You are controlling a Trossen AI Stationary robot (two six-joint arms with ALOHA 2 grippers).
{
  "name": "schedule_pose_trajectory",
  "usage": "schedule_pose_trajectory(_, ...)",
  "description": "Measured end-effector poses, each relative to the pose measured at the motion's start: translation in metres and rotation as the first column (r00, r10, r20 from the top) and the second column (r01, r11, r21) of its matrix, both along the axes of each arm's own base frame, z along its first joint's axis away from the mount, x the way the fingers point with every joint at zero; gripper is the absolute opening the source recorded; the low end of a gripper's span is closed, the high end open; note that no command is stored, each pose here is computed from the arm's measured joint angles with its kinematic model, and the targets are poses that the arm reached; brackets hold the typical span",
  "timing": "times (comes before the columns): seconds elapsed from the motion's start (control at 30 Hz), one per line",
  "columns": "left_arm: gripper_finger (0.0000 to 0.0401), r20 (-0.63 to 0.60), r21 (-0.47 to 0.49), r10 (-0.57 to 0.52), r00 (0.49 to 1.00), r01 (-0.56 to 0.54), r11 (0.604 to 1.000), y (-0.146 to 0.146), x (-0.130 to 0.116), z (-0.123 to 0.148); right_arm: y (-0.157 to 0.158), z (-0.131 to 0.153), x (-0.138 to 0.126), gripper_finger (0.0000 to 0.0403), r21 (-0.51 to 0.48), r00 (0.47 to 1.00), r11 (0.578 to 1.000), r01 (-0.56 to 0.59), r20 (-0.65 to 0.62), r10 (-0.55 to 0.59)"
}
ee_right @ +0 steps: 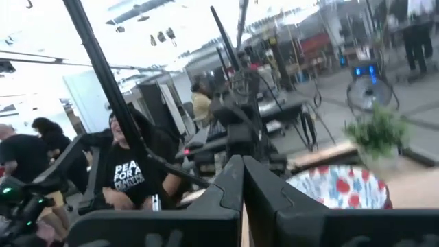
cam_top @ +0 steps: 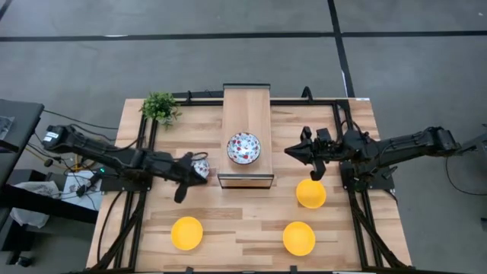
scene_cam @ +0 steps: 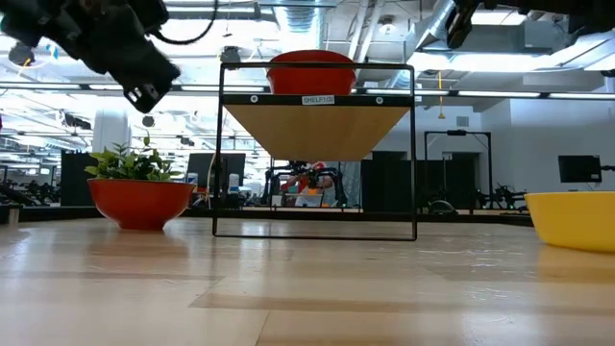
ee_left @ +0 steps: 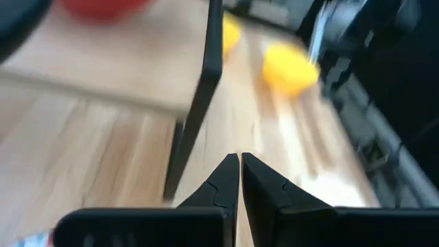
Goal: Pick & Place Mini bowls
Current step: Stack the white patterned bowl on the white patterned bowls on the shelf
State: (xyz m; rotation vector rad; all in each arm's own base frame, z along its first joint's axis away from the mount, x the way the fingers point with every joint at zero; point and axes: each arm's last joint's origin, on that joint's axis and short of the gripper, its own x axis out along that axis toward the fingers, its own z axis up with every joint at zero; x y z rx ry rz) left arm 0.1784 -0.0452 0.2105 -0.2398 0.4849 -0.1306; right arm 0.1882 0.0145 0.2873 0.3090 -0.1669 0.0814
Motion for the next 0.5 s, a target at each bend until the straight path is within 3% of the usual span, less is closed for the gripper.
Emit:
schedule_pose_trajectory(0.2, 0.0017, -0.201, 0.108, -0.029, 0.979, 0.052, 0.993, -0.001, 0.005, 0.007, 0.0, 0.008, -0.002, 0.0, -0.061, 0.996, 0.998, 0.012, 0.084, -0.007)
schedule_pose_trajectory(0.4, 0.0017, -0.275, 0.098, -0.009, 0.961, 0.037, 0.995, 0.0, 0.0, 0.005, -0.001, -0.008, -0.014, 0.0, -0.056, 0.995, 0.998, 0.014, 0.096, -0.008)
schedule_pose_trajectory(0.5, 0.0017, -0.312, 0.085, -0.009, 0.95, 0.037, 0.996, 0.0, -0.002, 0.003, -0.005, -0.011, -0.029, 0.0, -0.033, 0.979, 0.999, 0.035, 0.202, -0.028)
